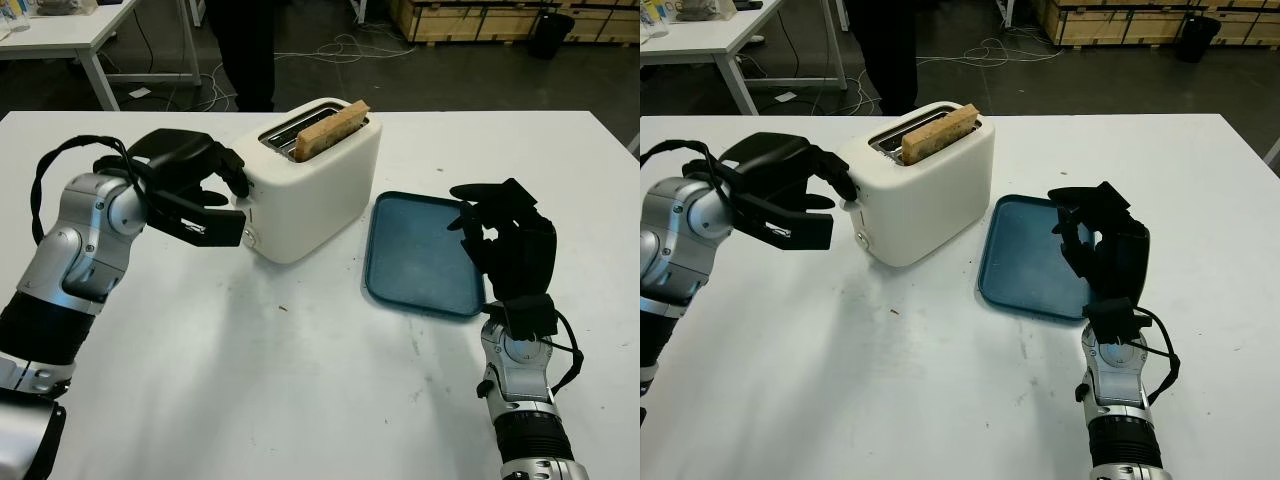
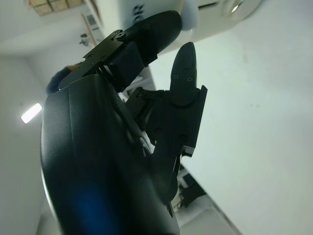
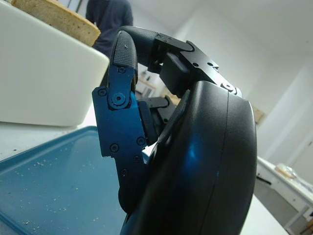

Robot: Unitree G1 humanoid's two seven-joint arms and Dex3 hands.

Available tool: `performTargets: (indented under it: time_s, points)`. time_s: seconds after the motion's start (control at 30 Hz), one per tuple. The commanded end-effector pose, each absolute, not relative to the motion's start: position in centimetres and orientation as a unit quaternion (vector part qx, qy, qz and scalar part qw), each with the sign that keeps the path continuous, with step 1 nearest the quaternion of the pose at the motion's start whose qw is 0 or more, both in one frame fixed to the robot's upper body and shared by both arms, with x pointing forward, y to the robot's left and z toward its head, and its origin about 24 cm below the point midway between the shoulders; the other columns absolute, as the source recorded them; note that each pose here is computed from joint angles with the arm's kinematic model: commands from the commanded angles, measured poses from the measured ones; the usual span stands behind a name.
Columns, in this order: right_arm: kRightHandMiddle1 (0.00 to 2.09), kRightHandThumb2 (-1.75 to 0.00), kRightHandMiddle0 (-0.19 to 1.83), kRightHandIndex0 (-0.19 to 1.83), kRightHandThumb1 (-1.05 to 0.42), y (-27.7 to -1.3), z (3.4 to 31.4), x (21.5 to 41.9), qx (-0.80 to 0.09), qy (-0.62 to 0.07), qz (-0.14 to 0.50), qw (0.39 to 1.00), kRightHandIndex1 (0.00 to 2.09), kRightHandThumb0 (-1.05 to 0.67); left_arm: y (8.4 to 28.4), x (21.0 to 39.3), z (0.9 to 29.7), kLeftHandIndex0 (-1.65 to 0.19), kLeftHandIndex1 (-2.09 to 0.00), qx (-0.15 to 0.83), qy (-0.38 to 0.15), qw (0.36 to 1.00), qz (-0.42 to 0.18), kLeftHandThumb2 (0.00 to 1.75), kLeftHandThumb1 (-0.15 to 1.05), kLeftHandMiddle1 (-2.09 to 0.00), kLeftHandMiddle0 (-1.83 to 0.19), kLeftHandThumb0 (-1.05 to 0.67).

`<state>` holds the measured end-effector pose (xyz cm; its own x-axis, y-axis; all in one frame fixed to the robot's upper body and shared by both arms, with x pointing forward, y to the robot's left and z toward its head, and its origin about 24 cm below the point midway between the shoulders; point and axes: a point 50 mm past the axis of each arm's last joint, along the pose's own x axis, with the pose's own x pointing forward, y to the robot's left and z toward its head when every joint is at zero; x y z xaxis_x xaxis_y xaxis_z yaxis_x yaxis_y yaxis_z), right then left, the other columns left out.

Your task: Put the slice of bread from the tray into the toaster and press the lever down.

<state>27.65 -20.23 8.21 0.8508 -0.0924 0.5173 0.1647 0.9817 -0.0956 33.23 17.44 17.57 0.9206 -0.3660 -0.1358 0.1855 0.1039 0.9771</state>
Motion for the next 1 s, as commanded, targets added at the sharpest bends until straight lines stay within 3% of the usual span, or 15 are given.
performTargets:
  time_s: [0.0, 0.13, 0.2, 0.27, 0.3, 0.33, 0.4, 0.47, 0.53, 0.7, 0.97]
  points:
    - [1.37, -0.38, 0.55, 0.63, -0.92, -20.5, 8.7, 27.6, -0.072, -0.279, -0.069, 0.955, 1.75, -0.44, 17.2, 33.1, 16.2, -0.91, -0.38, 0.641, -0.056, 0.738, -0.204, 0.24, 0.92, -1.28, -0.89, -0.18]
    - [1.32, -0.37, 0.56, 0.64, -0.92, -20.5, 8.6, 27.6, -0.068, -0.279, -0.068, 0.955, 1.75, -0.44, 17.3, 32.9, 15.7, -1.03, -0.47, 0.634, -0.057, 0.741, -0.213, 0.25, 0.92, -1.53, -0.88, -0.19]
    - [1.32, -0.37, 0.56, 0.64, -0.92, -20.4, 8.6, 27.5, -0.068, -0.28, -0.068, 0.955, 1.75, -0.43, 17.4, 32.6, 15.3, -0.92, -0.51, 0.622, -0.048, 0.751, -0.217, 0.27, 0.92, -1.55, -0.86, -0.19]
    - [1.33, -0.38, 0.57, 0.65, -0.92, -20.5, 8.6, 27.2, -0.08, -0.28, -0.073, 0.954, 1.75, -0.44, 17.0, 32.0, 13.7, -0.92, -0.51, 0.596, -0.026, 0.77, -0.224, 0.3, 0.92, -1.52, -0.84, -0.18]
    - [1.36, -0.38, 0.56, 0.67, -0.92, -20.6, 8.5, 27.1, -0.083, -0.279, -0.076, 0.954, 1.75, -0.44, 16.6, 31.6, 12.2, -0.94, -0.43, 0.58, -0.013, 0.782, -0.228, 0.3, 0.92, -1.19, -0.86, -0.18]
    - [1.38, -0.38, 0.55, 0.67, -0.92, -20.7, 8.4, 26.9, -0.085, -0.274, -0.081, 0.955, 1.75, -0.43, 15.7, 31.0, 9.6, -0.97, -0.36, 0.569, 0.009, 0.789, -0.23, 0.3, 0.92, -1.01, -0.9, -0.18]
    - [1.4, -0.38, 0.54, 0.68, -0.92, -21.0, 8.2, 26.7, -0.088, -0.266, -0.09, 0.956, 1.75, -0.44, 13.3, 29.8, 3.9, -0.89, -0.3, 0.556, 0.078, 0.794, -0.231, 0.29, 0.92, -1.12, -0.69, -0.17]
    - [1.41, -0.38, 0.54, 0.68, -0.92, -21.2, 7.9, 26.6, -0.087, -0.259, -0.094, 0.957, 1.75, -0.43, 10.7, 28.5, -1.2, -0.91, -0.29, 0.534, 0.141, 0.804, -0.221, 0.33, 0.92, -1.05, -0.69, -0.18]
    - [1.46, -0.38, 0.52, 0.68, -0.92, -21.4, 7.6, 26.5, -0.086, -0.253, -0.095, 0.959, 1.75, -0.42, 8.4, 27.2, -4.2, -0.83, -0.22, 0.507, 0.192, 0.81, -0.222, 0.39, 0.92, -0.89, -0.6, -0.18]
    - [1.48, -0.37, 0.5, 0.68, -0.92, -21.9, 7.1, 26.4, -0.092, -0.242, -0.093, 0.961, 1.75, -0.42, 6.7, 26.7, -5.6, -0.75, -0.11, 0.508, 0.243, 0.788, -0.247, 0.37, 0.92, -0.69, -0.58, -0.21]
    - [1.51, -0.36, 0.48, 0.67, -0.92, -21.7, 7.2, 26.4, -0.085, -0.245, -0.084, 0.962, 1.75, -0.42, 6.7, 27.2, -5.2, -0.69, -0.07, 0.511, 0.245, 0.787, -0.246, 0.37, 0.92, -0.68, -0.56, -0.22]
